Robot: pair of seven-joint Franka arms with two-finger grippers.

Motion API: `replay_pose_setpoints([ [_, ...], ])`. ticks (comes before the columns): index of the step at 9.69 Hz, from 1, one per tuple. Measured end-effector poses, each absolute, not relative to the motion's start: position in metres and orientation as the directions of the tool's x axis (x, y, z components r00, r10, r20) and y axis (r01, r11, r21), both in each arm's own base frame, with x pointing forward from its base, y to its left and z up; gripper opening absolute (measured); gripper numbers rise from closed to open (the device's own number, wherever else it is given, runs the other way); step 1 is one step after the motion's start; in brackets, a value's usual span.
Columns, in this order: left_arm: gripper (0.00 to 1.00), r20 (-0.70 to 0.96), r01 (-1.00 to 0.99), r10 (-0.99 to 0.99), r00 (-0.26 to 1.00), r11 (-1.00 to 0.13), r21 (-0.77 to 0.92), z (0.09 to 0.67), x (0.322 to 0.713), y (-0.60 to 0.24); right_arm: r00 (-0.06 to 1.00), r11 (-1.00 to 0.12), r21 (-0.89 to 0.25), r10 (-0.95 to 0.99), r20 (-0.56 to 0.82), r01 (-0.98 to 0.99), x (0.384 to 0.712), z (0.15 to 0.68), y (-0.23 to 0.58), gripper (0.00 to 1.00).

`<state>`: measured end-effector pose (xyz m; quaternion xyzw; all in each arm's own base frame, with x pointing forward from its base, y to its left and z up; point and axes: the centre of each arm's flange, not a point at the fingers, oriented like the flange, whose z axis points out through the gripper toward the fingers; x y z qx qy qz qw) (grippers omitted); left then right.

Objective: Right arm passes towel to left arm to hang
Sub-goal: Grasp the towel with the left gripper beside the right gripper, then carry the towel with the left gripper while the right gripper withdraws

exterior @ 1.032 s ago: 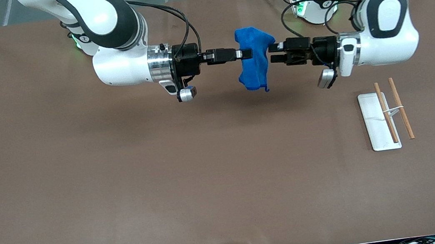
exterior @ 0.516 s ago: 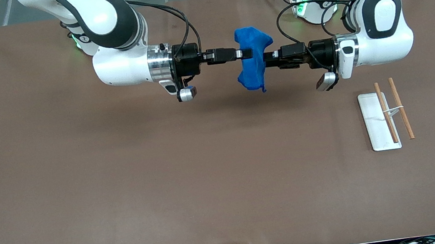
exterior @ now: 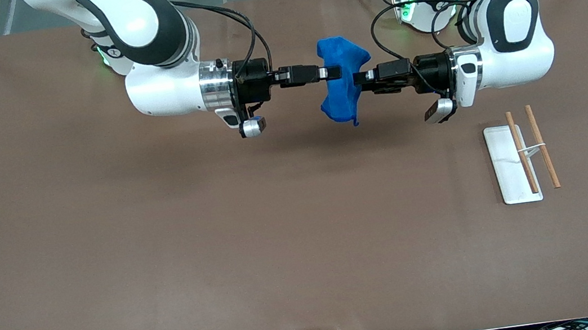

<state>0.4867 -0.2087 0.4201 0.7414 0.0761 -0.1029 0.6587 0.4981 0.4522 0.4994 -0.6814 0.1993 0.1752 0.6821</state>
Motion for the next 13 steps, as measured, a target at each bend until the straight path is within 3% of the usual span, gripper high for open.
replay_pose_setpoints([
  [3, 0.03, -0.232, 0.23, 0.002, 0.973, -0.133, 0.964, 0.422, 0.49, -0.209, 0.859, 0.01, -0.86, -0.033, -0.511, -0.51, 0.498, 0.499, 0.452, 0.03],
  [8, 0.02, -0.191, 0.186, -0.008, 0.981, -0.192, 0.963, 0.429, 0.497, -0.201, 0.86, 0.01, -0.86, -0.036, -0.509, -0.509, 0.499, 0.499, 0.451, 0.05],
  [10, 0.02, -0.159, 0.147, -0.022, 0.987, -0.271, 0.951, 0.438, 0.504, -0.189, 0.889, -0.05, -0.888, -0.058, -0.454, -0.457, 0.504, 0.491, 0.443, 0.33],
  [13, 0.02, -0.088, 0.067, -0.032, 0.996, -0.416, 0.907, 0.45, 0.518, -0.152, 0.95, -0.263, -0.914, -0.112, -0.291, -0.311, 0.54, 0.476, 0.393, 0.81],
])
